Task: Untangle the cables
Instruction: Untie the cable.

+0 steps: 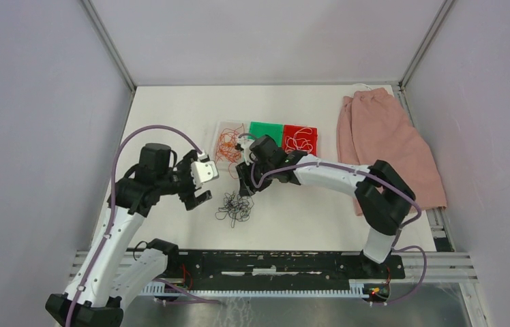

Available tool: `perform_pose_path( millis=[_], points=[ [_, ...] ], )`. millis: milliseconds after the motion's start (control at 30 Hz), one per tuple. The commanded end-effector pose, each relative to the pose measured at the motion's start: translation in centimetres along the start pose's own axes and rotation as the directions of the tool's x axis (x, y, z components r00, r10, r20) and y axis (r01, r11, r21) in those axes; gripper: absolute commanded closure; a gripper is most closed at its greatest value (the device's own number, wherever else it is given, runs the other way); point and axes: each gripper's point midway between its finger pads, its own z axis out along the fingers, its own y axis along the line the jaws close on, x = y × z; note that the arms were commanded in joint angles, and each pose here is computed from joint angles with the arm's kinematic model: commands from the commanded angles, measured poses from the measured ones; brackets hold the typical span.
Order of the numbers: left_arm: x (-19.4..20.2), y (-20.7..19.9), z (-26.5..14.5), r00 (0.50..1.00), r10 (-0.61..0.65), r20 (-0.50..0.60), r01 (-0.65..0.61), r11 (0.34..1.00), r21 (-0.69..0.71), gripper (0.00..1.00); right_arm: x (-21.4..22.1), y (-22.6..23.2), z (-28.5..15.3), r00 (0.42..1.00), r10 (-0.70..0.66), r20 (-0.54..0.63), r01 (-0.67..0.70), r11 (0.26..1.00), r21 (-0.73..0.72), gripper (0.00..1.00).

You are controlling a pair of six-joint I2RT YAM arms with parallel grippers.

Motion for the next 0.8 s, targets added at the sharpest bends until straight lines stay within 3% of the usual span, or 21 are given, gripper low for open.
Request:
perform_pose_path(
  millis=[0,200,433,533,633,767],
  points=[
    [0.2,-1.3,0.3,0.997,0.056,0.048,-0.058,0.998,0.033,0.09,-2.2,1.2,2.2,0.999,-0.033,0.04,0.036,0.996,-0.085,0.49],
    [-0.2,-1.8,0.3,0.994,0.065,0.086,-0.068,0.997,0.034,0.13,-1.4,1.3,3.7,0.999,-0.041,0.022,0.044,0.991,-0.129,0.54],
    [-0.5,-2.3,0.1,0.992,0.063,0.109,-0.068,0.997,0.044,0.16,-1.8,1.0,4.5,0.998,-0.048,0.036,0.053,0.986,-0.157,0.66],
    [-0.5,-2.5,0.0,0.99,0.074,0.118,-0.079,0.996,0.042,0.16,-2.0,0.9,4.4,0.998,-0.049,0.042,0.055,0.985,-0.162,0.78],
    [-0.7,-2.7,-0.1,0.989,0.072,0.132,-0.079,0.996,0.042,0.17,-2.7,1.3,3.5,0.997,-0.049,0.06,0.059,0.982,-0.179,0.99],
    [-2.1,-2.2,0.0,0.982,0.011,0.191,-0.015,1.0,0.022,0.18,-4.3,3.0,0.9,0.989,-0.073,0.126,0.1,0.971,-0.218,1.0]
  ],
)
